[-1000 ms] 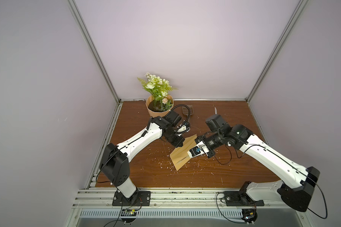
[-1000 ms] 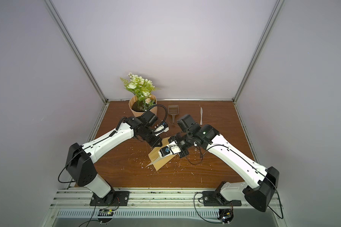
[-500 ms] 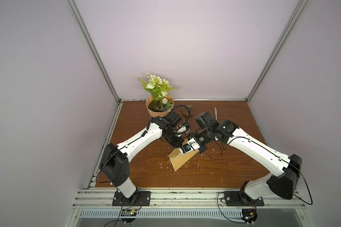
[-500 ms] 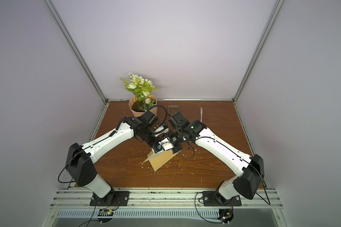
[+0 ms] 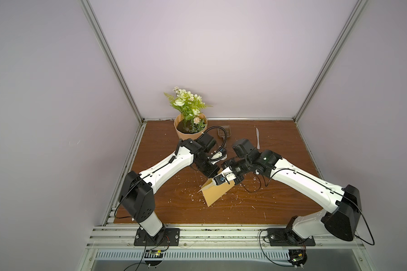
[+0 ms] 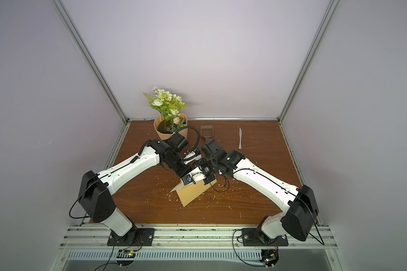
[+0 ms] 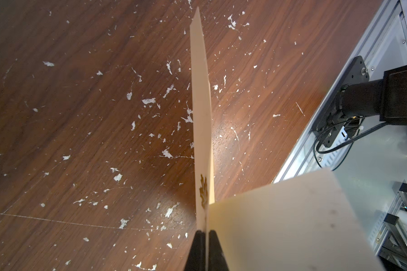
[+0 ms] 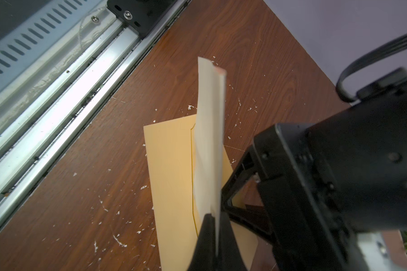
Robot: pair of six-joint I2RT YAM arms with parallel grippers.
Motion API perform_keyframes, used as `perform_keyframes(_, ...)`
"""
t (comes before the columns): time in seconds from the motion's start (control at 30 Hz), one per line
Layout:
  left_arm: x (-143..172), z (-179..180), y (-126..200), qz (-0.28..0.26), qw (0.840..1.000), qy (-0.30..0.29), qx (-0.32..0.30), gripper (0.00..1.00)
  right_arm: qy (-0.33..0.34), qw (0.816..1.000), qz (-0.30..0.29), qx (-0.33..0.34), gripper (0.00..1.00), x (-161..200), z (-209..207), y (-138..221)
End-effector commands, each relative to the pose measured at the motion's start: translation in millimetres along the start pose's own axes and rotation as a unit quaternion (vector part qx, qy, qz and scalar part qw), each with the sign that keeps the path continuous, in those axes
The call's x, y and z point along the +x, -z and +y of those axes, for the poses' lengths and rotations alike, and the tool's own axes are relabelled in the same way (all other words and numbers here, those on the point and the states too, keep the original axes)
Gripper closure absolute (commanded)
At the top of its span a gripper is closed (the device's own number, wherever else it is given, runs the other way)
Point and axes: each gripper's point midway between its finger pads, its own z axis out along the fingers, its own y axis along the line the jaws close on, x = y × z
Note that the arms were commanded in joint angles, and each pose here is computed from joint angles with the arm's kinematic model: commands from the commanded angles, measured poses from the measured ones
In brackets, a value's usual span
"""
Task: Fold the letter paper in half and place it into the envelope
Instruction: Place the letter paper in the envelope.
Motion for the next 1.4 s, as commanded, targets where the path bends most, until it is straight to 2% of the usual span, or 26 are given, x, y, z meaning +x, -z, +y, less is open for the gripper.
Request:
perform_keyframes(0.0,5,-11,3,0.011,1.000,-0.014,0.016,1.00,0.013,0.999,-0.003,0.042,1.00,-7,-13,10)
perform_keyframes(0.43,1,-16,5,0.006,1.000,-0.013,0.028,1.00,0.014,0.999,0.023,0.035,1.00,12,4,-1)
perform_keyframes(0.9,0,-21,2,0.009,0.999,-0.014,0.033,1.00,0.033,0.989,0.134,0.046,1.00,47,-8,-4)
perform_keyframes(1.37,0,-21,0,0.012,0.999,-0.015,0.034,1.00,0.059,0.982,0.172,0.042,1.00,55,-7,-5)
